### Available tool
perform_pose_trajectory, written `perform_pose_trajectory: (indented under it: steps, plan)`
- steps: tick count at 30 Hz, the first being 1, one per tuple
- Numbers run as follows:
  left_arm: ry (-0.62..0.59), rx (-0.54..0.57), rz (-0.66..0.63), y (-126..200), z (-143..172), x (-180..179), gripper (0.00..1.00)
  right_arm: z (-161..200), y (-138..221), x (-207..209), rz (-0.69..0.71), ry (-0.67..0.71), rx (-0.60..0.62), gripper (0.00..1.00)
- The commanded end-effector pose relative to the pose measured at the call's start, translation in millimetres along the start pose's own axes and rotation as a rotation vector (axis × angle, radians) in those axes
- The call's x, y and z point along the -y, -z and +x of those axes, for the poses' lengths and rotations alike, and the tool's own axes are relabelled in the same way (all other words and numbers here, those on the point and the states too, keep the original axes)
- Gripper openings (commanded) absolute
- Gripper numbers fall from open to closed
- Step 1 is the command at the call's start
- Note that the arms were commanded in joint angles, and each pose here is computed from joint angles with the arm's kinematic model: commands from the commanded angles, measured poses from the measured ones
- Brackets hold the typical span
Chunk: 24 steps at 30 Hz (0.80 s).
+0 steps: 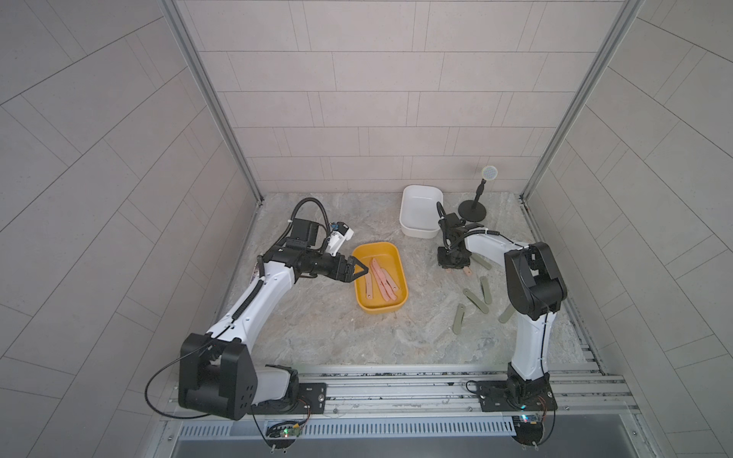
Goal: Place the fruit knives into the storage box by color
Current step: Pick up the fruit knife from the center of the board.
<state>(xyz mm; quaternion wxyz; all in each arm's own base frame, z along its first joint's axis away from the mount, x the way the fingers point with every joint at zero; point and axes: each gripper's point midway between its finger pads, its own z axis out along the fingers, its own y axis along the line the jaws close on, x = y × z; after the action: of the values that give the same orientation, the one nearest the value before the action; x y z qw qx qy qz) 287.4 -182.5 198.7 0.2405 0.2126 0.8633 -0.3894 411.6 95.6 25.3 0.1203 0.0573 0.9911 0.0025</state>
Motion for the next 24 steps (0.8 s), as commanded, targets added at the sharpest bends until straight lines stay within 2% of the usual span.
perform_pose_trajectory:
  steps: [1, 12, 24]
  plan:
    - [-0.033, 0.009, -0.001, 3, 0, 3, 0.88, 13, -5, 6, 0.017, 0.011, -0.043, 0.28]
    - [-0.011, 0.024, -0.008, 9, -1, -3, 0.88, 24, 2, -9, -0.001, 0.045, -0.060, 0.26]
    - [0.021, 0.035, -0.015, 14, -1, -11, 0.88, 55, 3, -28, 0.001, 0.107, -0.096, 0.26]
